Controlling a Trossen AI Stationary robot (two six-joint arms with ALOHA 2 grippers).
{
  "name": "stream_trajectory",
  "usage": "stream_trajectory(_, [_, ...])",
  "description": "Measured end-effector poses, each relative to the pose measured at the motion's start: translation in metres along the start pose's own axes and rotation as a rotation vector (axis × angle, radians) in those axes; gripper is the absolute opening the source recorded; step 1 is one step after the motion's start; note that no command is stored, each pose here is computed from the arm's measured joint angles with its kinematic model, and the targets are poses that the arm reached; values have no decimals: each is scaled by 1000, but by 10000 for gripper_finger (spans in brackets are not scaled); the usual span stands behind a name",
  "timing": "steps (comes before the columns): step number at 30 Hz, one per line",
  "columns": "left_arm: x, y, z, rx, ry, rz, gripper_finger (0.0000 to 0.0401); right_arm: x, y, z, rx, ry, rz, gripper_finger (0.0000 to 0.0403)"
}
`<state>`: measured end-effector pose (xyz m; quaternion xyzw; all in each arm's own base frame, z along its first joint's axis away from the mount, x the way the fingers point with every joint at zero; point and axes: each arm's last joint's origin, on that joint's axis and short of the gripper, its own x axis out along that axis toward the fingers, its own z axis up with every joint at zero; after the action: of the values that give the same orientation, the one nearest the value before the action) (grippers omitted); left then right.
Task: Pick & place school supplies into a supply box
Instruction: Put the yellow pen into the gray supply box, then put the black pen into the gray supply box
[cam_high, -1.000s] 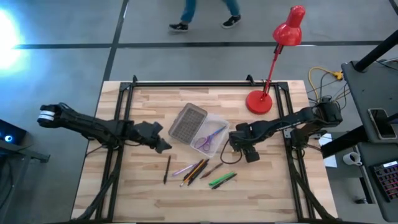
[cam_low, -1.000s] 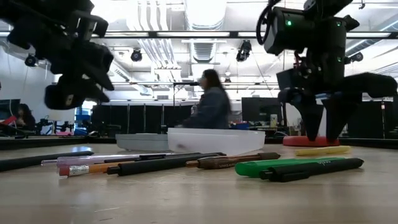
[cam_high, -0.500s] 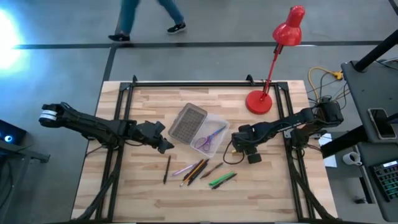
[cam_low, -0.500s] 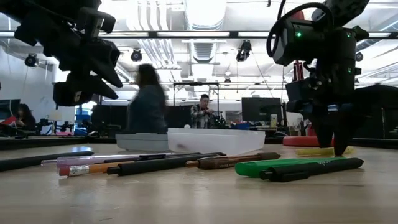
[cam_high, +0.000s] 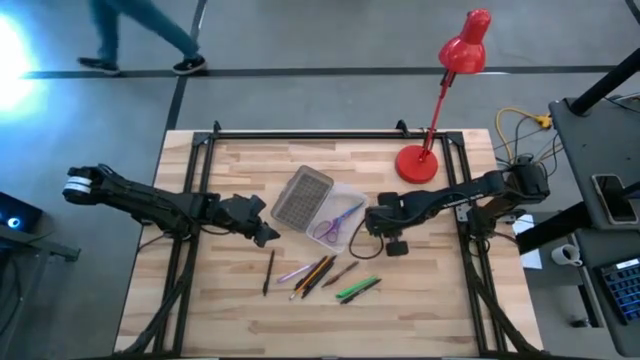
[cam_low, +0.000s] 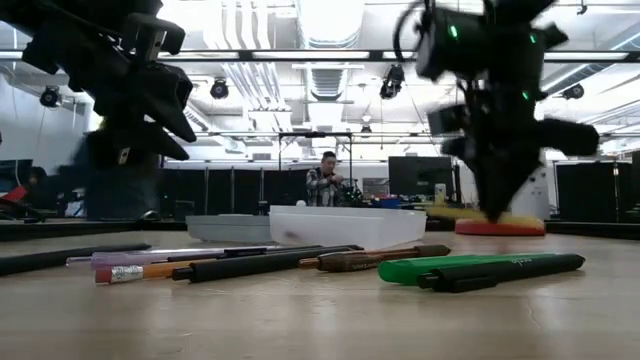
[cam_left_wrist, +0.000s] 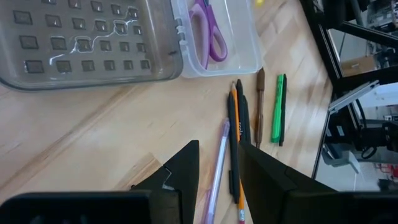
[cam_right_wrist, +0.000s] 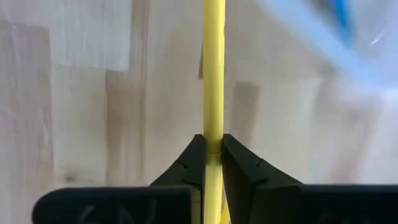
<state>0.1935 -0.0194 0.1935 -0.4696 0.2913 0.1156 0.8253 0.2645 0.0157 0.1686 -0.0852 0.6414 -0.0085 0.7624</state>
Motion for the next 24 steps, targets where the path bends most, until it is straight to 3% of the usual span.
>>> stream_trajectory(8, [1, 2, -1, 1, 3, 5, 95, -47, -14, 45, -325, -139, -145, 19])
stream_trajectory(14, [1, 5, -5, 3, 12, 14, 95, -23, -35, 81, -511, -131, -185, 38])
stream_trajectory(19, [2, 5, -11, -43, 34, 15, 95, 8, -39, 102, -543, -52, -185, 77])
stream_trajectory(24, [2, 3, -16, -130, -11, 38, 95, -1, -41, 113, -448, -109, -198, 120])
